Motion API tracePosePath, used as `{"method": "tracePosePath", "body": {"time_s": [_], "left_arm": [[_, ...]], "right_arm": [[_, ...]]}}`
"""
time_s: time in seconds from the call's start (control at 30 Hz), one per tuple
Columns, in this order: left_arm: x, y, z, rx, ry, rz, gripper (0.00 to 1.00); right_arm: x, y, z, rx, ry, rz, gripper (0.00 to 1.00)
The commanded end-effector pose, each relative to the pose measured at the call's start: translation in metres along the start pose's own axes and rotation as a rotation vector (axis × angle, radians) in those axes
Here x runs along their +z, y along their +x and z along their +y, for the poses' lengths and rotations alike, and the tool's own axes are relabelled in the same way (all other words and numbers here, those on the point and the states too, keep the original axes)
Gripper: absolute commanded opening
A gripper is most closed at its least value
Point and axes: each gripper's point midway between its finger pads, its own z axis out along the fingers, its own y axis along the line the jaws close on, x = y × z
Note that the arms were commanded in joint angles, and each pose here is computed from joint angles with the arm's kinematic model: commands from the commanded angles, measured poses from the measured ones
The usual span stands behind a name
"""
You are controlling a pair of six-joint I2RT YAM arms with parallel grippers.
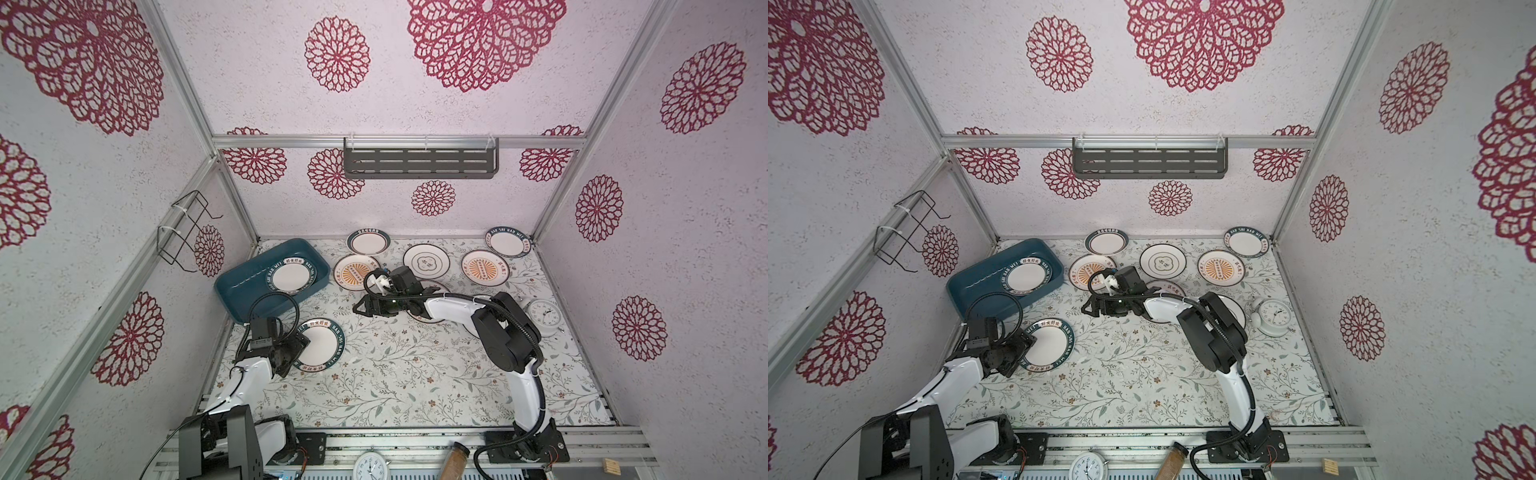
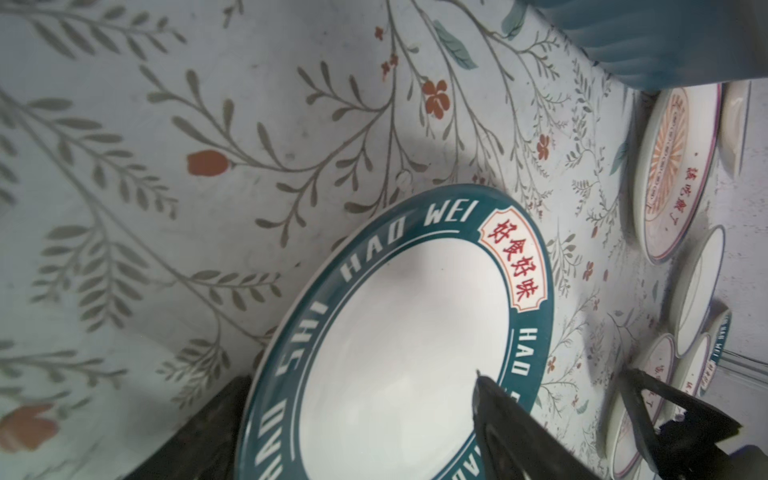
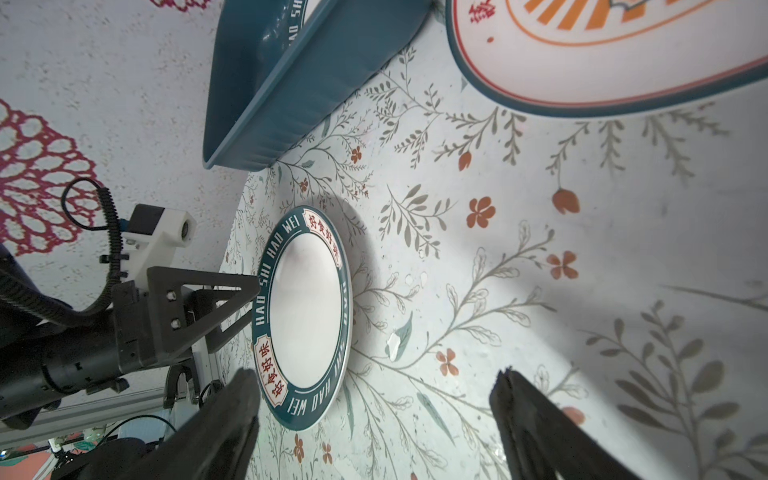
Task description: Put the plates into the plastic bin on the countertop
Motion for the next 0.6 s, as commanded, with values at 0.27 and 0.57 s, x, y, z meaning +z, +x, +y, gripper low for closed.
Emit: {"method": "tracePosePath", "body": {"time_s": [0.27, 0.57], "left_arm": [[0.024, 0.011, -0.006, -0.024, 0.112, 0.024, 0.56], [0.031, 0.013, -0.007, -0.024, 0.138, 0.024, 0.24]], "right_arm": [[0.017, 0.003, -0.003, 0.031, -0.007, 0.067, 0.83], [0.017, 0.001, -0.005, 0.037, 0.012, 0.063, 0.81]]}}
